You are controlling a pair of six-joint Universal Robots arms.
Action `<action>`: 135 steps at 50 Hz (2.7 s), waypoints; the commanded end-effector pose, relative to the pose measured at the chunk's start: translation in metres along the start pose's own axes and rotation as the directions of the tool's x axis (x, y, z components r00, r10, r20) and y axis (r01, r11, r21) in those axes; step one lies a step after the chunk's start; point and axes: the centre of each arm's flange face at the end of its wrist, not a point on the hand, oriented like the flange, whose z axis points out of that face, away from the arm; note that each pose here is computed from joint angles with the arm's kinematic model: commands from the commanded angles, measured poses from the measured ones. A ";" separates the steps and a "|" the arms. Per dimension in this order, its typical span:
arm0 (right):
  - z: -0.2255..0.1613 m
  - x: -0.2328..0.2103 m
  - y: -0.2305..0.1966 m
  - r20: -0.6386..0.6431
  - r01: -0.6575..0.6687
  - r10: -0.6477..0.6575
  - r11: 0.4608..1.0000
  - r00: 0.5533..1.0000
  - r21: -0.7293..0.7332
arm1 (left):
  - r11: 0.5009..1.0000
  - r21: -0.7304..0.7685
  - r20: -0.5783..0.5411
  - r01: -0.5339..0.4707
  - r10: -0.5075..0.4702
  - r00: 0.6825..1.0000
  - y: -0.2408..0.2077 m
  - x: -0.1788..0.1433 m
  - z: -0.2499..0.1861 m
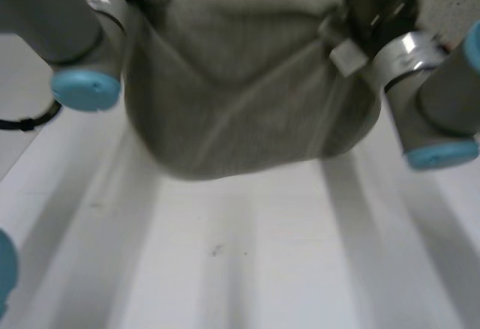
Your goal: Fold the towel.
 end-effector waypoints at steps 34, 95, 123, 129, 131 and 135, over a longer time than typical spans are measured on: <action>-0.147 -0.018 0.118 0.552 0.157 0.361 0.715 0.752 -0.681 | 0.692 -0.705 -0.278 -0.155 -0.069 0.958 0.148 -0.023 -0.205; -0.165 -0.026 0.127 0.519 0.142 0.320 0.730 0.793 -0.668 | 0.714 -0.631 -0.297 -0.303 0.139 0.945 0.161 0.010 -0.252; -0.144 0.002 0.087 0.645 0.396 0.177 0.662 0.743 -0.637 | 0.703 -0.566 -0.470 -0.430 0.153 0.869 0.125 -0.002 -0.220; -0.071 0.010 0.077 0.532 0.433 -0.148 0.773 0.834 -0.464 | 0.787 -0.396 -0.405 -0.473 0.313 0.859 0.111 0.002 -0.136; -0.049 0.016 0.067 0.456 0.437 -0.238 0.805 0.858 -0.402 | 0.809 -0.342 -0.355 -0.479 0.361 0.863 0.099 -0.003 -0.109; 0.008 0.043 0.020 0.140 0.418 -0.398 0.892 0.907 -0.171 | 0.900 -0.101 -0.157 -0.424 0.407 0.900 0.025 -0.010 -0.046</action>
